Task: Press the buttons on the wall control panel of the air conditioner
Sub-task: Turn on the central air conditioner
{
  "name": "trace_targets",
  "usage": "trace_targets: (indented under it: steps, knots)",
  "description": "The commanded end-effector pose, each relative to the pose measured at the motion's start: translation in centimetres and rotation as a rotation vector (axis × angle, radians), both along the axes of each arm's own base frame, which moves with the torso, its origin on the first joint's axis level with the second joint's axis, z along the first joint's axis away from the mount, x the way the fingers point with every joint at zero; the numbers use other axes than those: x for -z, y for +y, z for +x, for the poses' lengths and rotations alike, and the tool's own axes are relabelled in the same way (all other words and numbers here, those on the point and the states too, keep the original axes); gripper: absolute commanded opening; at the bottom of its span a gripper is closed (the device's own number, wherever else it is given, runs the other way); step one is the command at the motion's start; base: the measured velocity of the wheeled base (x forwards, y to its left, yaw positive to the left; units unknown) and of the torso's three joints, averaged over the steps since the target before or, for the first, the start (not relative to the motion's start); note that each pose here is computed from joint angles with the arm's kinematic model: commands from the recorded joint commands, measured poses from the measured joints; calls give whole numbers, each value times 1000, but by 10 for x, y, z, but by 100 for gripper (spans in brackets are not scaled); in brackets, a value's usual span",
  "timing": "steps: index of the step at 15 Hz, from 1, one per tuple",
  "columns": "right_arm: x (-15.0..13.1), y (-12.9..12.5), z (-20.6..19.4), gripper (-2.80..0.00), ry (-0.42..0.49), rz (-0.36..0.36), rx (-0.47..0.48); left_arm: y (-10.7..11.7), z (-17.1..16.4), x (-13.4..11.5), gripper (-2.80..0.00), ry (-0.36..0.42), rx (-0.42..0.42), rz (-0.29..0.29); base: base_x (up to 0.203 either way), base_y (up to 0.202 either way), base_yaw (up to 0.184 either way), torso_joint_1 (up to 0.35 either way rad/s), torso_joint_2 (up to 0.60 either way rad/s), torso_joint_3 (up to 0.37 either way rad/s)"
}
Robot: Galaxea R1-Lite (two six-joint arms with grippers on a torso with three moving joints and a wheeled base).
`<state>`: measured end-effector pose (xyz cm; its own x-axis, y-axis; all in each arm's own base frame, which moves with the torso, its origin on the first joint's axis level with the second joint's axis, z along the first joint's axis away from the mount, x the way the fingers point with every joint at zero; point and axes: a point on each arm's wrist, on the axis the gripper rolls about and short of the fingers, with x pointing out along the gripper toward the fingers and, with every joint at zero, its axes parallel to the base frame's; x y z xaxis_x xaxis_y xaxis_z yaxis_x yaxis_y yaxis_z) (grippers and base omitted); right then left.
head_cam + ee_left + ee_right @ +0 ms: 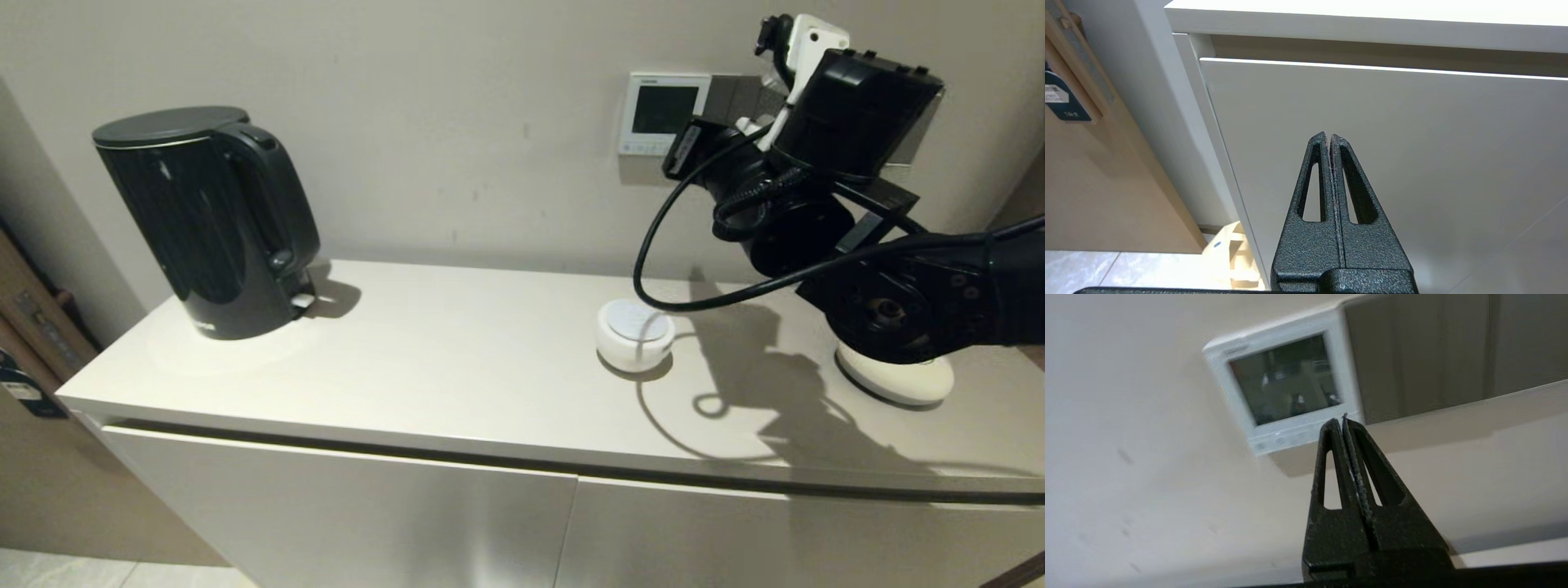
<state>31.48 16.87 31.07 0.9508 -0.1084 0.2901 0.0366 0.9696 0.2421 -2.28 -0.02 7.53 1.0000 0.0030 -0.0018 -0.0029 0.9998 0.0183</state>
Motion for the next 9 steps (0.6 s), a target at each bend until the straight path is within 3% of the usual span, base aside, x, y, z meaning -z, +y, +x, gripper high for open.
trace_targets:
  steps: [1,9]
  knots:
    - [16,7,13,-280,20,-12,11,0,0,0,-280,0,-2,0,0,0,0,0,0,0]
    - [20,0,21,-280,25,-16,38,0,0,0,-280,0,-1,0,0,0,0,0,0,0]
